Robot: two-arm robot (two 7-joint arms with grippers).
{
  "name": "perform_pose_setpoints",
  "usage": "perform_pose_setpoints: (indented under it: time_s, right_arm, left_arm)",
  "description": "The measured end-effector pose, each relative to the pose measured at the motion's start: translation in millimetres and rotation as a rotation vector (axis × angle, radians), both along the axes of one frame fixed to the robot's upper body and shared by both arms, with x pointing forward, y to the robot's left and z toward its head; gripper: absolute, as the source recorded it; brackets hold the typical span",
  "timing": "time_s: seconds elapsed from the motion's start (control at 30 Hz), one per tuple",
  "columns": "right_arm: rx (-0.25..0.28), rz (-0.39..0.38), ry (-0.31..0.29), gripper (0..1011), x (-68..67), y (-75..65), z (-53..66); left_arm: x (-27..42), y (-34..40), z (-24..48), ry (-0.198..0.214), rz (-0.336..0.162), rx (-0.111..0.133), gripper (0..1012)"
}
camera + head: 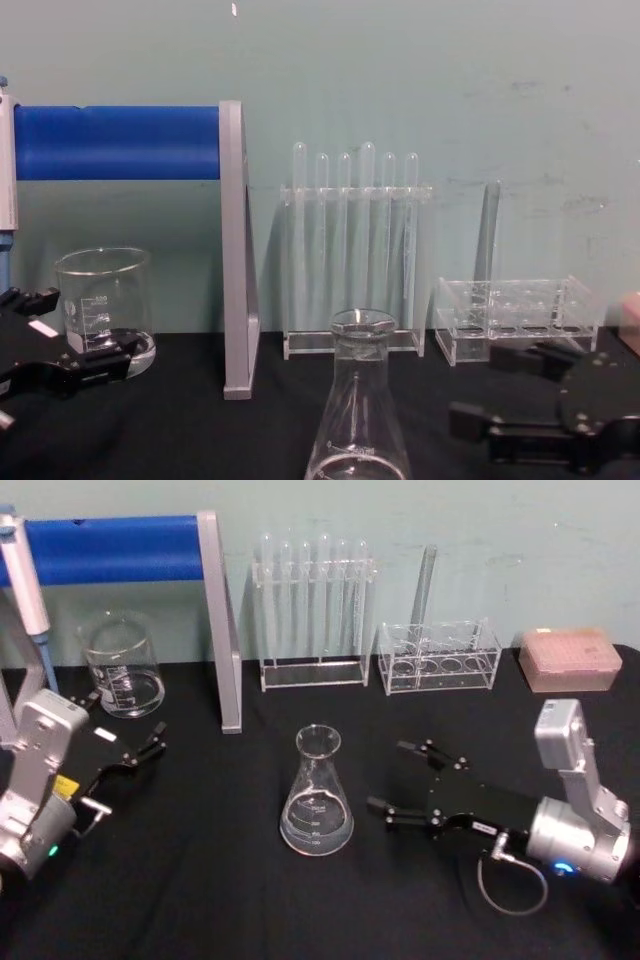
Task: Grasp the erlenmeyer flask with one hand, shake it three times, then place it back.
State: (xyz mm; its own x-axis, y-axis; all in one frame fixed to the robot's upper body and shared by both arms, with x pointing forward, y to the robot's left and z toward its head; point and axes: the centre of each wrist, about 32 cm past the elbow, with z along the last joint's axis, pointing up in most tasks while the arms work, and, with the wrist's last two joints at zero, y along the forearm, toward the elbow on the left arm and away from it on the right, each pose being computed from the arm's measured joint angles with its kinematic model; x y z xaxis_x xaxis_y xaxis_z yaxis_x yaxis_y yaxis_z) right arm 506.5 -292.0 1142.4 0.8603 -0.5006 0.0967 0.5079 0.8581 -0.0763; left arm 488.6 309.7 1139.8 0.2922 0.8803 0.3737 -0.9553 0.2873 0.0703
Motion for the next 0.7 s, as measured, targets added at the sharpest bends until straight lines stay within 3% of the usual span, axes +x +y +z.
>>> perform_pose_setpoints:
  time_s: [0.2,0.7]
  right_arm:
    - [0.014,0.071,0.012,1003,14.3,14.0,-1.3]
    - [0.055,0.133,0.052,1003,43.4,38.9,-4.6]
  left_arm:
    - [0.0,0.0,0.0,0.000,0.000,0.000,1001]
    - [0.0,0.0,0.0,0.000,0.000,0.000,1001]
